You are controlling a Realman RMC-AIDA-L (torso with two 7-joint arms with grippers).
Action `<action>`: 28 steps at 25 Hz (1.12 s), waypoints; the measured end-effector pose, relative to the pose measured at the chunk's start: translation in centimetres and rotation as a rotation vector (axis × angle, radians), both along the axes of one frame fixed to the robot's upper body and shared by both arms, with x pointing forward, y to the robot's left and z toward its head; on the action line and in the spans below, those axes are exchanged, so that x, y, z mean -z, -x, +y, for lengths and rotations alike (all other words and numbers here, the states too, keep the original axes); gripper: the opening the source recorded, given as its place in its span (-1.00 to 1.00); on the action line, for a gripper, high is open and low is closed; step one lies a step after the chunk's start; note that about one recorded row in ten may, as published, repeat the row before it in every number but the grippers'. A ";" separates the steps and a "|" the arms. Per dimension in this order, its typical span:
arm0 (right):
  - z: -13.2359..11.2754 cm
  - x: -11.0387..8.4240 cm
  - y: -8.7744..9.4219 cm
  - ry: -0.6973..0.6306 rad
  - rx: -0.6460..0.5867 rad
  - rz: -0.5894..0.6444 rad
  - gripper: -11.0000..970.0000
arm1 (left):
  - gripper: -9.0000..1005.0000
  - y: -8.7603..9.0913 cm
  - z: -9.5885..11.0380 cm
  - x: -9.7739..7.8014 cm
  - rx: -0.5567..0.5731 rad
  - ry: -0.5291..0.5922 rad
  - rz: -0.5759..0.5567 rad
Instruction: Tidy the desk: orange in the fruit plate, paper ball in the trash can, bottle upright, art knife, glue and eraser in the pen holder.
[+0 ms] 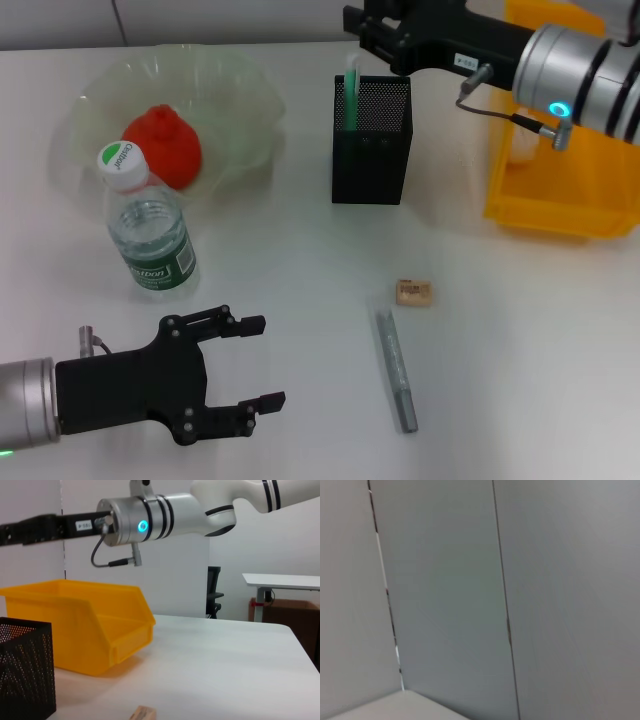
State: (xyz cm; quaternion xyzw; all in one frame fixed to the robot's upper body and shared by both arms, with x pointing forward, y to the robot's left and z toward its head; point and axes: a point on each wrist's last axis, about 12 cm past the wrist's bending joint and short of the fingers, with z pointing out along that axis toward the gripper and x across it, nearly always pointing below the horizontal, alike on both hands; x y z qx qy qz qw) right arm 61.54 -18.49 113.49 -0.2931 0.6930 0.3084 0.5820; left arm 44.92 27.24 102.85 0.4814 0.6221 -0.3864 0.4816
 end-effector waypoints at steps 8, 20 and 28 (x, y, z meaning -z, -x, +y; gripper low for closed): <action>-1.7 -2.9 2.8 0.007 -0.073 0.121 -0.36 | 0.57 0.2 0.1 0.1 -0.002 0.001 0.004; -0.6 -4.2 6.7 0.644 -0.183 0.435 0.49 | 0.57 0.0 0.0 0.0 0.002 0.000 -0.001; 1.5 -1.5 6.3 0.883 -0.260 0.461 0.61 | 0.57 -0.1 0.1 0.0 -0.005 -0.002 -0.002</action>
